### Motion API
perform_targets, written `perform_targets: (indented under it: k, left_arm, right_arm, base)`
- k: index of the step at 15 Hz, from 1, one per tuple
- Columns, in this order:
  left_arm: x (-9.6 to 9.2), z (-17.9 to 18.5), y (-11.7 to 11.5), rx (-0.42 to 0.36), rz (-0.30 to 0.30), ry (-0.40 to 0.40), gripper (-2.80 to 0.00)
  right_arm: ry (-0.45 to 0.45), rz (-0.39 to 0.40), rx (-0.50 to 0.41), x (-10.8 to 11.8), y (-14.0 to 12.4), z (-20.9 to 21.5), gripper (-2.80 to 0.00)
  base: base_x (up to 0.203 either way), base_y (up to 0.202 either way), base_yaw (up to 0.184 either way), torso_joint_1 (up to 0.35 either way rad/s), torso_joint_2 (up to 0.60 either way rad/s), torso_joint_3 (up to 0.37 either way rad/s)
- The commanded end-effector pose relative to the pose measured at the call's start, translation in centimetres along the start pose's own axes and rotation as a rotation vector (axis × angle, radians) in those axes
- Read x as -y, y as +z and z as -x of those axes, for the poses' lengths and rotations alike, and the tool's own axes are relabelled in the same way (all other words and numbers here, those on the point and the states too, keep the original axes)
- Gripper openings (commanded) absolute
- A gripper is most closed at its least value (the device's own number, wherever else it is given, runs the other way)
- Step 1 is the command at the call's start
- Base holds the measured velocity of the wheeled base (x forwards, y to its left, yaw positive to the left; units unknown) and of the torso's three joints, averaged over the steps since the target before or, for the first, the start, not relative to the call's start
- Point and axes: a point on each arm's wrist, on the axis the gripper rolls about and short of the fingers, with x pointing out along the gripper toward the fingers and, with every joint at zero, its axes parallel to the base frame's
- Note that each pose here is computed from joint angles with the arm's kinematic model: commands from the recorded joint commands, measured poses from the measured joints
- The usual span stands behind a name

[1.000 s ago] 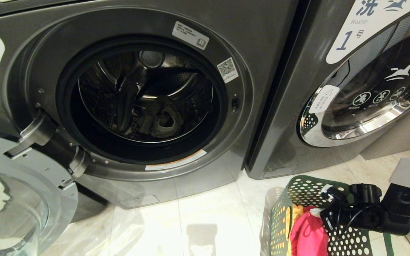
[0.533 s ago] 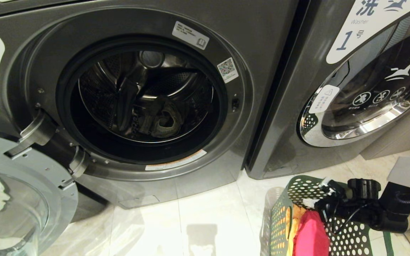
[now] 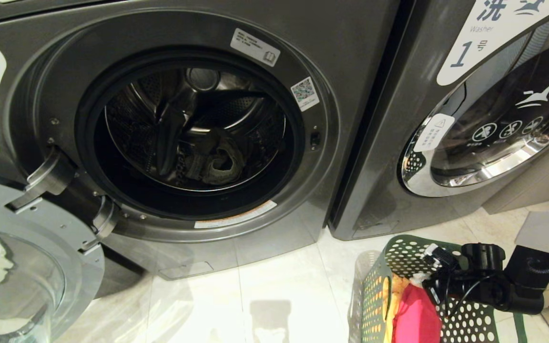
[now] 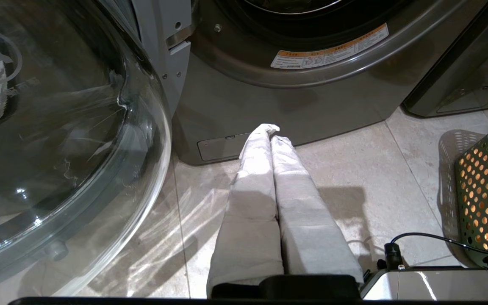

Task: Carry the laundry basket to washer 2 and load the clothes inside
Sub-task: Place the clothes into the washing machine

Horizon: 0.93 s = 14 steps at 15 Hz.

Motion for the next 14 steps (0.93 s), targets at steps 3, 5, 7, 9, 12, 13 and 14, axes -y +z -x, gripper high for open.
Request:
perform_targets:
  k: [3, 5, 7, 9, 12, 13, 14]
  left_arm:
    - [0.0, 0.0, 0.0, 0.0, 0.0, 0.0, -2.8]
    - [0.0, 0.0, 0.0, 0.0, 0.0, 0.0, -2.8]
    - [0.0, 0.0, 0.0, 0.0, 0.0, 0.0, -2.8]
    - [0.0, 0.0, 0.0, 0.0, 0.0, 0.0, -2.8]
    - [0.0, 0.0, 0.0, 0.0, 0.0, 0.0, -2.8]
    - [0.0, 0.0, 0.0, 0.0, 0.0, 0.0, -2.8]
    - [0.0, 0.0, 0.0, 0.0, 0.0, 0.0, -2.8]
  right_arm:
    - [-0.009, 0.035, -0.032, 0.3, -0.2, -0.1, 0.0]
    - [-0.022, 0.049, -0.057, 0.2, -0.7, -0.4, 0.0]
    - [-0.013, 0.034, -0.081, 0.1, -2.0, -1.3, 0.0]
    - [-0.039, 0.029, -0.104, 0.8, -3.4, -2.5, 0.0]
    - [-0.049, 0.025, -0.116, 1.3, -4.7, -3.8, 0.0]
    - [-0.057, 0.023, -0.123, 1.4, -5.2, -4.3, 0.0]
    - [-0.057, 0.019, -0.13, 1.4, -5.5, -4.5, 0.0]
  base:
    - [0.0, 0.0, 0.0, 0.0, 0.0, 0.0]
    - [0.0, 0.0, 0.0, 0.0, 0.0, 0.0]
    - [0.0, 0.0, 0.0, 0.0, 0.0, 0.0]
    - [0.0, 0.0, 0.0, 0.0, 0.0, 0.0]
    - [0.0, 0.0, 0.0, 0.0, 0.0, 0.0]
    - [0.0, 0.0, 0.0, 0.0, 0.0, 0.0]
    - [0.0, 0.0, 0.0, 0.0, 0.0, 0.0]
